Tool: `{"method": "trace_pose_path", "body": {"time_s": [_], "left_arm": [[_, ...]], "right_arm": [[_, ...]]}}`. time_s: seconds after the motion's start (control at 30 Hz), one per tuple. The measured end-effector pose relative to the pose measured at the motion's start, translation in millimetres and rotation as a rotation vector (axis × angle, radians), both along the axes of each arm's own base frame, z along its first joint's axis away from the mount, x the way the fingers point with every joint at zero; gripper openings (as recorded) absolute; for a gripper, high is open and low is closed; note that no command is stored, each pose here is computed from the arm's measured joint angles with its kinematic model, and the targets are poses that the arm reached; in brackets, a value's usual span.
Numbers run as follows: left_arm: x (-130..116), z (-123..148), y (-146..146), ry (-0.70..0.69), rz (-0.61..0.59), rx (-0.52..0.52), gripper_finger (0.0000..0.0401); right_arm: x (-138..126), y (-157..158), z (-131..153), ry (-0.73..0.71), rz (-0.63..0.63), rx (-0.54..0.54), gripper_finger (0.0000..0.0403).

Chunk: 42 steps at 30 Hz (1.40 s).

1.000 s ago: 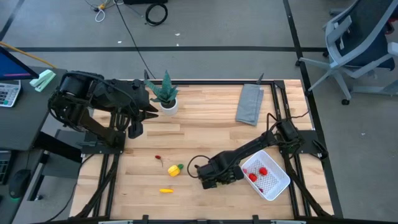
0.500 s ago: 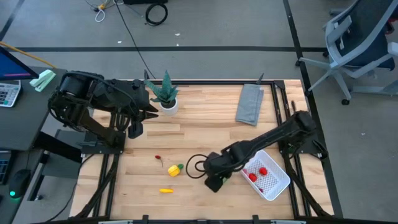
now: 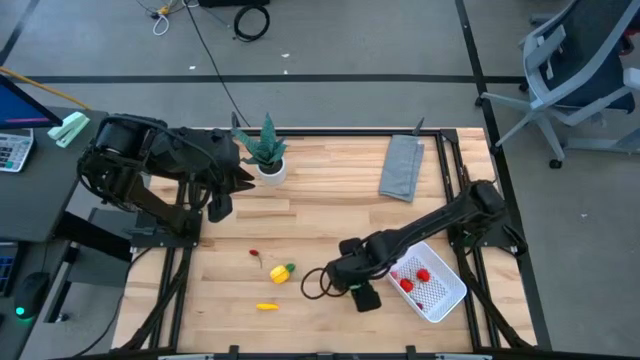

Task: Pick and placing Produce into tupperware
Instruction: Put the green corn into the white basket

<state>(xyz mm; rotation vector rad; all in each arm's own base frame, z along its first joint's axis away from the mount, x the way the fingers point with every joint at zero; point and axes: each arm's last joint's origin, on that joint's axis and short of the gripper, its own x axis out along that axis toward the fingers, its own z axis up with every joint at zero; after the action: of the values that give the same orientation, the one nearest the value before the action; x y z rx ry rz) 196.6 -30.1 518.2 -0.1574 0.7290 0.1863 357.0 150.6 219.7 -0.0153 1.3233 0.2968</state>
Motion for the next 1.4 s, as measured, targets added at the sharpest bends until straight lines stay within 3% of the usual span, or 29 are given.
{"method": "trace_pose_path", "body": {"time_s": [0.3, 0.7, 1.1, 1.4], "left_arm": [[0.0, 0.0, 0.1, -0.011, 0.066, -0.071, 0.0076], [0.0, 0.0, 0.1, -0.025, 0.148, -0.161, 0.0077], [0.2, -0.1, 0.1, -0.025, 0.151, -0.164, 0.0073], [0.3, -0.1, 0.1, -0.025, 0.151, -0.163, 0.0068]], "right_arm": [[5.1, 0.7, -28.3, 0.082, 0.060, -0.052, 0.0260], [3.0, 2.9, -30.1, 0.091, 0.118, -0.063, 0.0260], [-3.5, 7.6, -30.8, 0.148, 0.128, -0.041, 0.0288], [-5.2, 12.4, -37.6, 0.111, 0.182, -0.060, 0.0317]]}}
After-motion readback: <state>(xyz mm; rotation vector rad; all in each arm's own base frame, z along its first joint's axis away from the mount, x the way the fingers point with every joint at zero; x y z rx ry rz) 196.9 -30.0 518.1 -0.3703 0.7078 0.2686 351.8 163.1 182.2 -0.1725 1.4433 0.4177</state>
